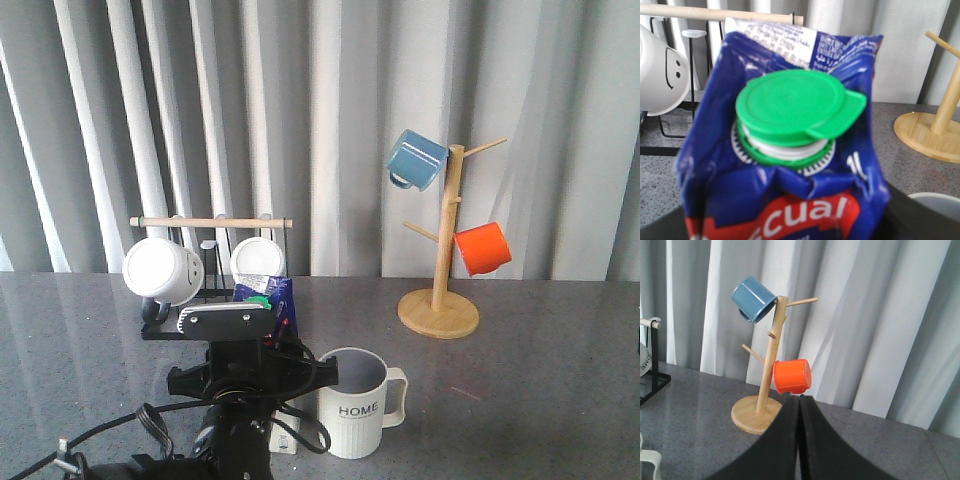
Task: Place milk next to cup
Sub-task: 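Carry the milk carton with the left gripper toward the HOME mug, then lower the milk carton onto the table beside the mug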
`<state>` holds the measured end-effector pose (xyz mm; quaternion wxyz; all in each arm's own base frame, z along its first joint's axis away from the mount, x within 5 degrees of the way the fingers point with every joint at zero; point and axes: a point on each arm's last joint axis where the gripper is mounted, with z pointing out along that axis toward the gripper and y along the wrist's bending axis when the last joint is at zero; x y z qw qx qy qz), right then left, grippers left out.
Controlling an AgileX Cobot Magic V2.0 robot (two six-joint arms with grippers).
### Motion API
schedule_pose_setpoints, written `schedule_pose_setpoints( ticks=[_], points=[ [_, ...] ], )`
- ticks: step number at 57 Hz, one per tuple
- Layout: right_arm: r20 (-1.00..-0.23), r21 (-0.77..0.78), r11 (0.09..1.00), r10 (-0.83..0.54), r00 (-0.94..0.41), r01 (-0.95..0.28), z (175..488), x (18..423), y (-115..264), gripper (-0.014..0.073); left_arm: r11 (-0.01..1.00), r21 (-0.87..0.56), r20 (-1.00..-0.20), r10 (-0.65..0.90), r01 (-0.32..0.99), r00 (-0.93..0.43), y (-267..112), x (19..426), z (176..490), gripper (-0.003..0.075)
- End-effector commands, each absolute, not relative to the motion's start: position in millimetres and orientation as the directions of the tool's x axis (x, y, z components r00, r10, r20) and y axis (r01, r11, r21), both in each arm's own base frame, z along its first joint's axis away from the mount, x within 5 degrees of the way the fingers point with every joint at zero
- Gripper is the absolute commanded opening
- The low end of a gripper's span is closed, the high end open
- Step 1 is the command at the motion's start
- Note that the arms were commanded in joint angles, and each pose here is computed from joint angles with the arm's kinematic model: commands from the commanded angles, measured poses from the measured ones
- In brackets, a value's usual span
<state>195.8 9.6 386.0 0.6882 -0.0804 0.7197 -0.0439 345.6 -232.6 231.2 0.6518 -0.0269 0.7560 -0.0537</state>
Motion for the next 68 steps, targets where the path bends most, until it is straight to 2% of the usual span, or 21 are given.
schedule_pose_setpoints(
  ticks=[1, 9, 12, 18, 27, 37, 48, 51, 55, 58, 61, 62, 68],
  points=[
    [-0.982, -0.180, 0.983, -0.178, 0.072, -0.033, 406, 193, 9, -0.0008, 0.988, -0.150, -0.988, -0.149, 0.026, -0.037, -231, 343, 263, 0.0127],
    [-0.982, -0.180, 0.983, -0.178, 0.072, -0.033, 406, 193, 9, -0.0008, 0.988, -0.150, -0.988, -0.149, 0.026, -0.037, -231, 343, 263, 0.0379],
    [-0.982, -0.180, 0.983, -0.178, 0.072, -0.033, 406, 193, 9, -0.0008, 0.989, -0.148, -0.988, -0.147, 0.026, -0.037, -231, 343, 263, 0.0515],
    [-0.982, -0.180, 0.983, -0.178, 0.072, -0.033, 406, 193, 9, -0.0008, 0.992, -0.123, -0.992, -0.122, 0.027, -0.036, -231, 343, 263, 0.0738],
    [-0.982, -0.180, 0.983, -0.178, 0.072, -0.033, 406, 193, 9, -0.0008, 0.995, -0.097, -0.995, -0.096, 0.037, -0.019, -232, 340, 270, 0.0732],
    [-0.982, -0.180, 0.983, -0.178, 0.072, -0.033, 406, 193, 9, -0.0008, 0.989, -0.140, -0.989, -0.142, 0.052, 0.037, -227, 329, 300, 0.0704],
    [-0.982, -0.180, 0.983, -0.178, 0.072, -0.033, 406, 193, 9, -0.0008, 0.973, -0.200, -0.970, -0.213, 0.114, 0.117, -210, 306, 357, 0.0632],
    [-0.982, -0.180, 0.983, -0.178, 0.072, -0.033, 406, 193, 9, -0.0008, 0.966, -0.210, -0.962, -0.231, 0.150, 0.142, -204, 297, 375, 0.0566],
    [-0.982, -0.180, 0.983, -0.178, 0.072, -0.033, 406, 193, 9, -0.0008, 0.960, -0.202, -0.953, -0.238, 0.192, 0.188, -198, 285, 395, 0.0420],
    [-0.982, -0.180, 0.983, -0.178, 0.072, -0.033, 406, 193, 9, -0.0008, 0.958, -0.182, -0.946, -0.232, 0.220, 0.227, -193, 277, 408, 0.0239],
    [-0.982, -0.180, 0.983, -0.178, 0.072, -0.033, 406, 193, 9, -0.0008, 0.958, -0.166, -0.938, -0.227, 0.233, 0.263, -190, 271, 418, 0.0015],
    [-0.982, -0.180, 0.983, -0.178, 0.072, -0.033, 406, 193, 9, -0.0008, 0.960, -0.156, -0.935, -0.220, 0.233, 0.278, -188, 269, 422, -0.0010],
    [-0.982, -0.180, 0.983, -0.178, 0.072, -0.033, 406, 193, 9, -0.0008, 0.970, -0.150, -0.914, -0.209, 0.191, 0.346, -179, 264, 432, -0.0008]
  ],
)
